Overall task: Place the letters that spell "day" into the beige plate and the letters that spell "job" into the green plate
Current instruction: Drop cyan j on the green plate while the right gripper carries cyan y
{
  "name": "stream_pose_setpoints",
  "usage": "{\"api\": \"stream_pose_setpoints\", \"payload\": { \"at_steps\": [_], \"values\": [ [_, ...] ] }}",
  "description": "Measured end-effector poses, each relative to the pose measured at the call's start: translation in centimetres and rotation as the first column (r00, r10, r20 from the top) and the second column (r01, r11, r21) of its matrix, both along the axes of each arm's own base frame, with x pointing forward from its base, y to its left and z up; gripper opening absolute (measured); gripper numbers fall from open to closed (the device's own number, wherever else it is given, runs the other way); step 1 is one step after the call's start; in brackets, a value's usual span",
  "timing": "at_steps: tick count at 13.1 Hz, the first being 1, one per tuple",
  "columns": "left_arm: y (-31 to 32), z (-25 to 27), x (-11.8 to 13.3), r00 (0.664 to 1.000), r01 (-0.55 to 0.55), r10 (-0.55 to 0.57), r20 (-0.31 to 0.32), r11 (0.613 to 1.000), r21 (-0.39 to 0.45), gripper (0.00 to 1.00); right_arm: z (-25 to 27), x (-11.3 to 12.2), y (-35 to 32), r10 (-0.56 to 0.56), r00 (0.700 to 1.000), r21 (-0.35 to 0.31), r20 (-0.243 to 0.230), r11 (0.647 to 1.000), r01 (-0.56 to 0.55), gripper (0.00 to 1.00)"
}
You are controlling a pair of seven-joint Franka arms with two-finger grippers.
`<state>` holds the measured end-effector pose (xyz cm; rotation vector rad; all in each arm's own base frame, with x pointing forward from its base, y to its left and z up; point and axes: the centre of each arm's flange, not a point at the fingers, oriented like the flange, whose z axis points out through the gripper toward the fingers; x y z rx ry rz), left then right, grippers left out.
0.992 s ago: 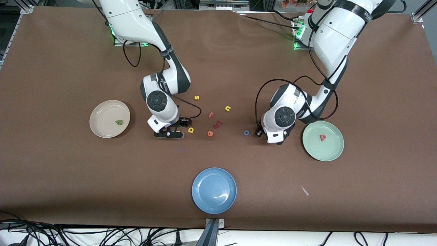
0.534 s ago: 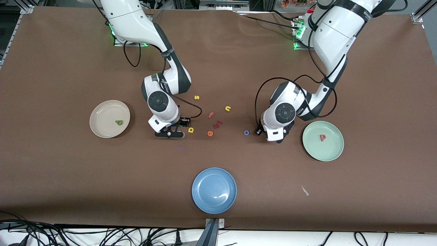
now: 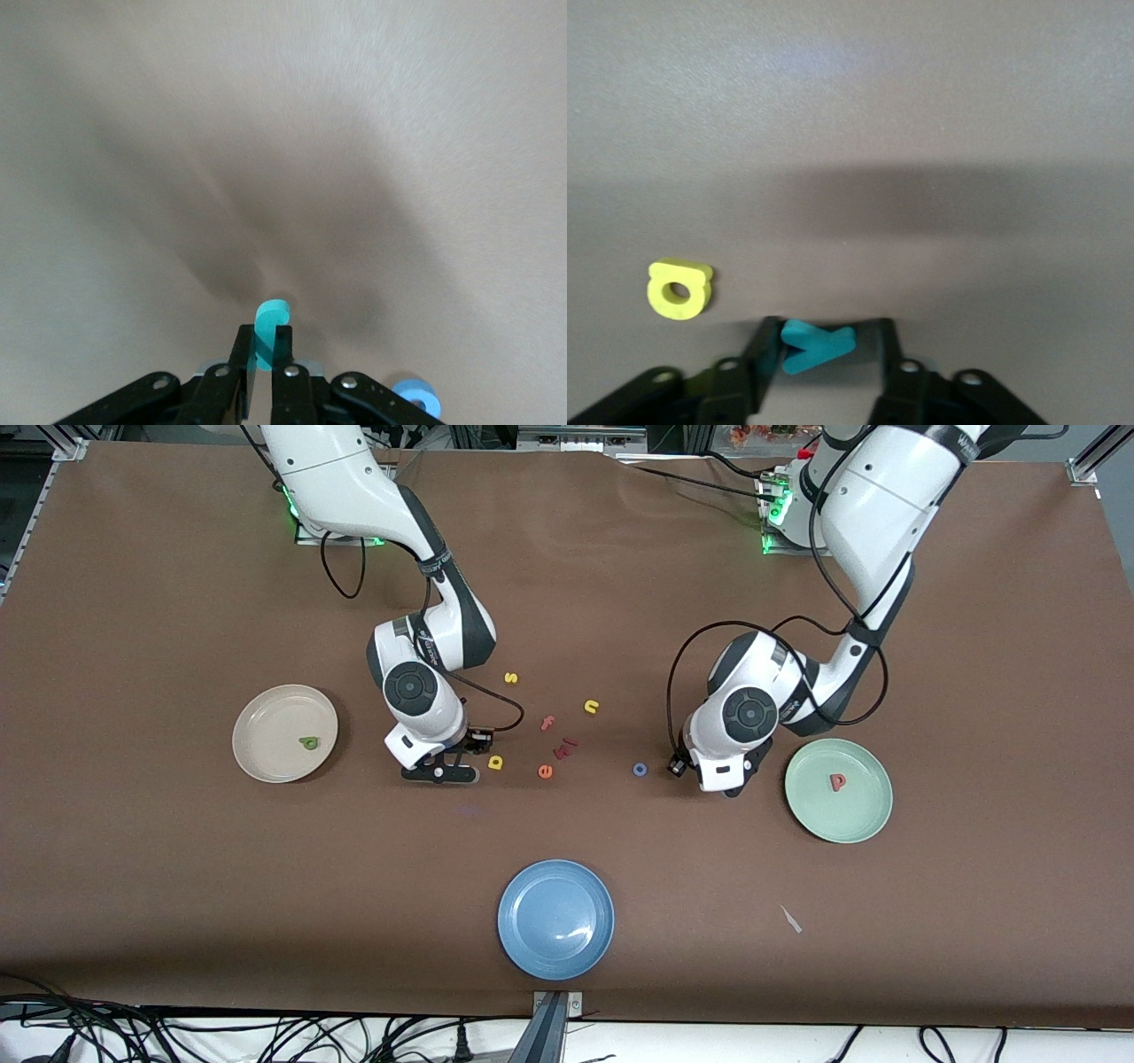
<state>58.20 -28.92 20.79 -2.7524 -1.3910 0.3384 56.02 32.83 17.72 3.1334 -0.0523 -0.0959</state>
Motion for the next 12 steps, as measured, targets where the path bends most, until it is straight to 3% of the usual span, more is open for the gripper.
{"api": "stream_pose_setpoints", "payload": {
  "at_steps": [3, 5, 7, 9, 12],
  "values": [
    [3.4, 4.9, 2.4, 0.990, 0.126, -0.125, -0.062, 0.992, 0.004, 0.11, 0.1, 0.0, 0.0, 0.000, 1.000, 0.001, 0.001, 1.000, 0.000, 0.36],
    [7.6, 5.9, 3.8, 0.966, 0.241, -0.243, -0.089, 0.970, -0.030, 0.11, 0.1, 0.0, 0.0, 0.001, 1.000, 0.000, 0.001, 1.000, -0.001, 0.36],
    [13.4, 5.6, 5.2, 0.926, 0.364, -0.367, -0.093, 0.930, -0.045, 0.11, 0.3, 0.2, -0.1, 0.008, 1.000, -0.005, -0.011, 1.000, -0.008, 0.36],
    [18.2, 5.4, 6.2, 0.873, 0.478, -0.479, -0.089, 0.878, -0.033, 0.11, 1.7, 1.3, -0.8, 0.035, 0.998, -0.023, -0.058, 0.999, -0.037, 0.36],
    [21.3, 4.0, 6.9, 0.787, 0.611, -0.607, -0.107, 0.792, -0.003, 0.11, 4.8, 3.7, -5.0, 0.139, 0.984, -0.043, -0.107, 0.989, -0.145, 0.36]
  ]
}}
